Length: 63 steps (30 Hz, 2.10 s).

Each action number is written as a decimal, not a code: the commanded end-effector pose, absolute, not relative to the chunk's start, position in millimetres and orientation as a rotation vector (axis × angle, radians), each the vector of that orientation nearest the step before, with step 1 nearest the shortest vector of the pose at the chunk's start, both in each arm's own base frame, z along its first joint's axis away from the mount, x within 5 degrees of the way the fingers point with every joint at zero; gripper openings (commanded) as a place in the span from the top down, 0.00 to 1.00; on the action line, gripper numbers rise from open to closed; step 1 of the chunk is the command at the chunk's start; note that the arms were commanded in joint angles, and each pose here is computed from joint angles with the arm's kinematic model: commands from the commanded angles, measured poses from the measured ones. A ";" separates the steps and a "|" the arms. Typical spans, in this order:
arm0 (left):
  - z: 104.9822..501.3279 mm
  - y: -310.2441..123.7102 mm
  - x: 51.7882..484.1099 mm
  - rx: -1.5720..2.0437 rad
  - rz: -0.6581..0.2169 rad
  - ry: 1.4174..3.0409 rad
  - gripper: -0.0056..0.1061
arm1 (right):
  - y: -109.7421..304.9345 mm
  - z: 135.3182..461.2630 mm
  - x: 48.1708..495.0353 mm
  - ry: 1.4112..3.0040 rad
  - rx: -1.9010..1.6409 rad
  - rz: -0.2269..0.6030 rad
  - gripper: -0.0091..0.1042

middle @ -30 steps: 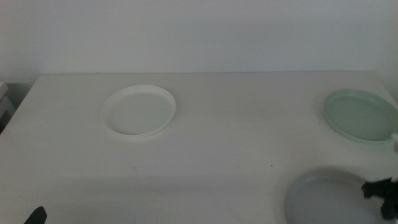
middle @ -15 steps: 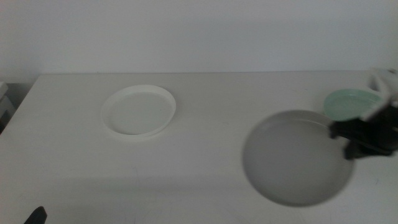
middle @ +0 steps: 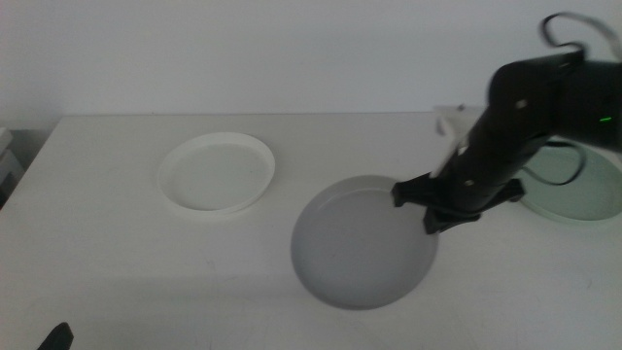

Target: Stack the three bowls on top of each other.

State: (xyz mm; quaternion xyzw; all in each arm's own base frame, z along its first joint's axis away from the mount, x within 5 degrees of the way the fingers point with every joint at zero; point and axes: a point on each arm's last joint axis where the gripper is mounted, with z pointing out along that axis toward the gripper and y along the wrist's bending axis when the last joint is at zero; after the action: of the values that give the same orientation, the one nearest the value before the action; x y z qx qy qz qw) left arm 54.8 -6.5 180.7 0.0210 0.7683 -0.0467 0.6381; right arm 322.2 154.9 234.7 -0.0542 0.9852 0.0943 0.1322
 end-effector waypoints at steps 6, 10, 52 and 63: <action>190.0 -5.9 54.9 0.027 -0.115 1.658 0.06 | 176.6 226.2 339.0 2.775 -0.152 0.356 0.92; 190.0 -5.9 54.9 0.027 -0.115 1.658 0.06 | 180.5 210.3 342.2 2.807 -0.165 0.340 0.92; 190.0 -5.9 54.9 0.027 -0.115 1.658 0.06 | -38.4 381.7 389.7 2.433 0.229 -0.026 0.44; 190.0 -5.9 54.9 0.027 -0.115 1.658 0.06 | -131.4 304.4 420.8 2.538 0.403 -0.019 0.44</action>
State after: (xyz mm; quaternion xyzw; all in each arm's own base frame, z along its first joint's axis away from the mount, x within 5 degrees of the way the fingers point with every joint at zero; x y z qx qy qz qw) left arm 54.8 -6.5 180.7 0.0210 0.7683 -0.0467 0.6381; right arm 421.6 -123.3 278.9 0.1567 0.9612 0.0071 0.2270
